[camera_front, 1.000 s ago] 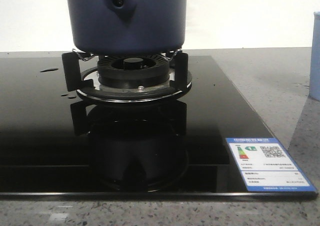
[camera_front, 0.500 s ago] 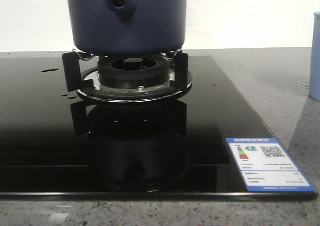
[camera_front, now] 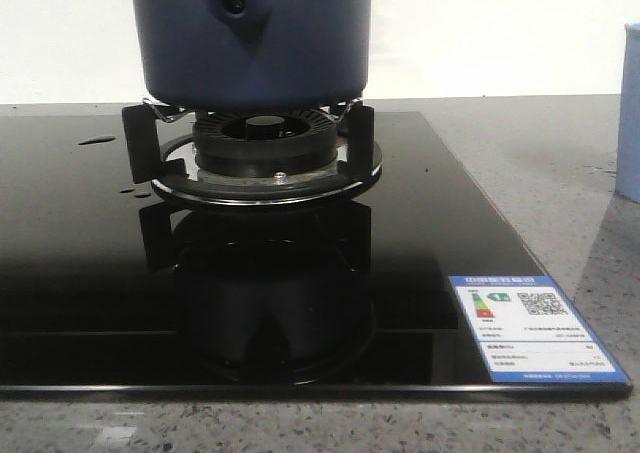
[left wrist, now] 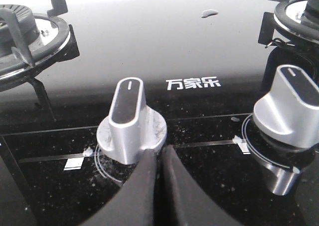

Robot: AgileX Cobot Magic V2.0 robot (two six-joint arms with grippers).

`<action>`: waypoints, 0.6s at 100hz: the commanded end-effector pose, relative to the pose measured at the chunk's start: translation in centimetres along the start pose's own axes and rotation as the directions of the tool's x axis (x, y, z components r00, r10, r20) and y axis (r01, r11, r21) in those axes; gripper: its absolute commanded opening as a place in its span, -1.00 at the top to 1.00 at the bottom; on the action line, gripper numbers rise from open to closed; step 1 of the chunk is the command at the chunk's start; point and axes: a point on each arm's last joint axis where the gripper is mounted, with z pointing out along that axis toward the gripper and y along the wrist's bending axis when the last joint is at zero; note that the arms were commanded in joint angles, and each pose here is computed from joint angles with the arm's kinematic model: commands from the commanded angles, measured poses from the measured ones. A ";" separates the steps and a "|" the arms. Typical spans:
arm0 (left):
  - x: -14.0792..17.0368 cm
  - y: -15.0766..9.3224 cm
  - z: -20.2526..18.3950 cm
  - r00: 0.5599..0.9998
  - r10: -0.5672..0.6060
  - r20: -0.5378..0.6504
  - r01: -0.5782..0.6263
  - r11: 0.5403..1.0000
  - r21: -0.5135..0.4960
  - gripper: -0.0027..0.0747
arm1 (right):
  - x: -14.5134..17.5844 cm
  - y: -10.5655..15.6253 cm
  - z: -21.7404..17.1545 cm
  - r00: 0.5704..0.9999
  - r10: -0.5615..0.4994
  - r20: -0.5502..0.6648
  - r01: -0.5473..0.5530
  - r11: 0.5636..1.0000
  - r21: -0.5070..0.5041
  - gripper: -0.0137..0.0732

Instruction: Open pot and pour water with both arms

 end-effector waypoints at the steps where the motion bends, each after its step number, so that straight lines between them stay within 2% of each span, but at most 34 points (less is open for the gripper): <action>1: 0.5 0.0 0.4 0.999 -0.019 0.026 0.019 1.000 -0.001 0.98 | 0.0 -0.6 0.2 0.993 0.033 0.116 -0.042 0.996 0.075 0.84; 7: 0.5 0.0 0.4 0.999 -0.019 0.026 0.019 1.000 -0.001 0.98 | 1.5 -0.6 0.5 0.994 0.078 0.071 -0.084 0.993 0.083 0.84; 28: 0.5 0.0 0.4 0.999 -0.019 0.026 0.019 1.000 -0.001 0.98 | 7.1 -0.1 1.1 0.995 0.078 -0.064 -0.073 0.994 0.079 0.84; 60: 0.5 0.0 0.4 0.999 -0.019 0.026 0.019 1.000 -0.001 0.98 | 9.0 -0.4 0.7 0.961 0.105 -0.256 -0.075 0.990 0.123 0.84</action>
